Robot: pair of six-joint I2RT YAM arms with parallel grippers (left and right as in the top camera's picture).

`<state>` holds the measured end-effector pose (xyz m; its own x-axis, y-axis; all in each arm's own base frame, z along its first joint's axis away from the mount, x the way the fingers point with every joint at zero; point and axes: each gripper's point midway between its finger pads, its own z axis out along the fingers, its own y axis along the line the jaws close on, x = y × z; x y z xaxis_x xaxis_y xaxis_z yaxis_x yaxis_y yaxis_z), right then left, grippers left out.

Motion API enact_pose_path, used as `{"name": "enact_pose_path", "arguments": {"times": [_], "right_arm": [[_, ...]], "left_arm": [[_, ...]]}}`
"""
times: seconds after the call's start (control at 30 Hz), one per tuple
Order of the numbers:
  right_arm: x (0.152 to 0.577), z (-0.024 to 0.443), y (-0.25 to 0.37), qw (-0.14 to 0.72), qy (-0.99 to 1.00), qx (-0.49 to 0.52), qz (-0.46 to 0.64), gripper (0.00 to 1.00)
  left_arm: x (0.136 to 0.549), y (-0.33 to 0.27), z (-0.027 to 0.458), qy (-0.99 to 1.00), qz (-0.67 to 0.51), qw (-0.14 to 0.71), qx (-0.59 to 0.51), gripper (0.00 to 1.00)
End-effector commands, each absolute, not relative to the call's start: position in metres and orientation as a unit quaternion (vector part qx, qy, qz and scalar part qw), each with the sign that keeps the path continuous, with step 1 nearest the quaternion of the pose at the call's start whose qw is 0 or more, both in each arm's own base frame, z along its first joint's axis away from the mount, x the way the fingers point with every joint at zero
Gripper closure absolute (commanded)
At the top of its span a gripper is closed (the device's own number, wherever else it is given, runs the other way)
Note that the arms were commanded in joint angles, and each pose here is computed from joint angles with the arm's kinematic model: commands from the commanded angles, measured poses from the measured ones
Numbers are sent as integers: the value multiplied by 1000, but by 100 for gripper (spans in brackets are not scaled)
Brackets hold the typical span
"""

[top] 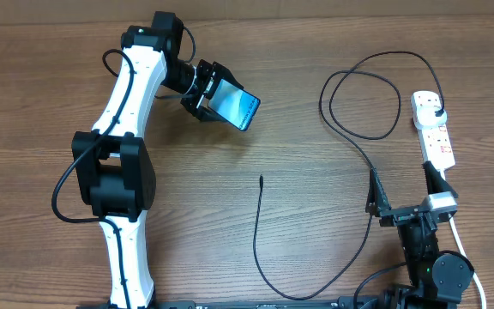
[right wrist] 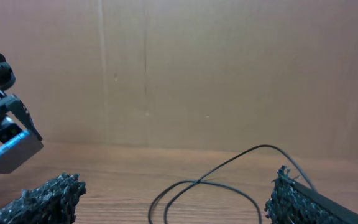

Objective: Plug charger to phone and switch on socket

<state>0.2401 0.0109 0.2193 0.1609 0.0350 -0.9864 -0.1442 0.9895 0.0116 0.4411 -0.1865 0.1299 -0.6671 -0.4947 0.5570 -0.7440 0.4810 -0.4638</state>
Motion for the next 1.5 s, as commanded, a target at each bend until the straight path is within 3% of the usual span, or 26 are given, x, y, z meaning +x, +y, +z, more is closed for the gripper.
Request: {"name": "enact_pose_path", "arguments": {"times": [0.0, 0.5, 0.9, 1.2, 1.47], "right_arm": [[237, 232, 11, 767, 634, -5, 102, 0], [242, 297, 11, 748, 640, 50, 169, 0], [294, 325, 62, 584, 745, -30, 320, 0], [322, 301, 96, 408, 771, -45, 486, 0], [330, 290, 98, 387, 773, -44, 501, 0]], "left_arm": [[444, -189, 155, -845, 365, 152, 361, 96], [445, -189, 155, -843, 365, 152, 363, 96], [445, -189, 155, -842, 365, 154, 366, 96], [444, -190, 156, -842, 366, 155, 366, 96], [444, -190, 156, -842, 366, 155, 366, 96]]}}
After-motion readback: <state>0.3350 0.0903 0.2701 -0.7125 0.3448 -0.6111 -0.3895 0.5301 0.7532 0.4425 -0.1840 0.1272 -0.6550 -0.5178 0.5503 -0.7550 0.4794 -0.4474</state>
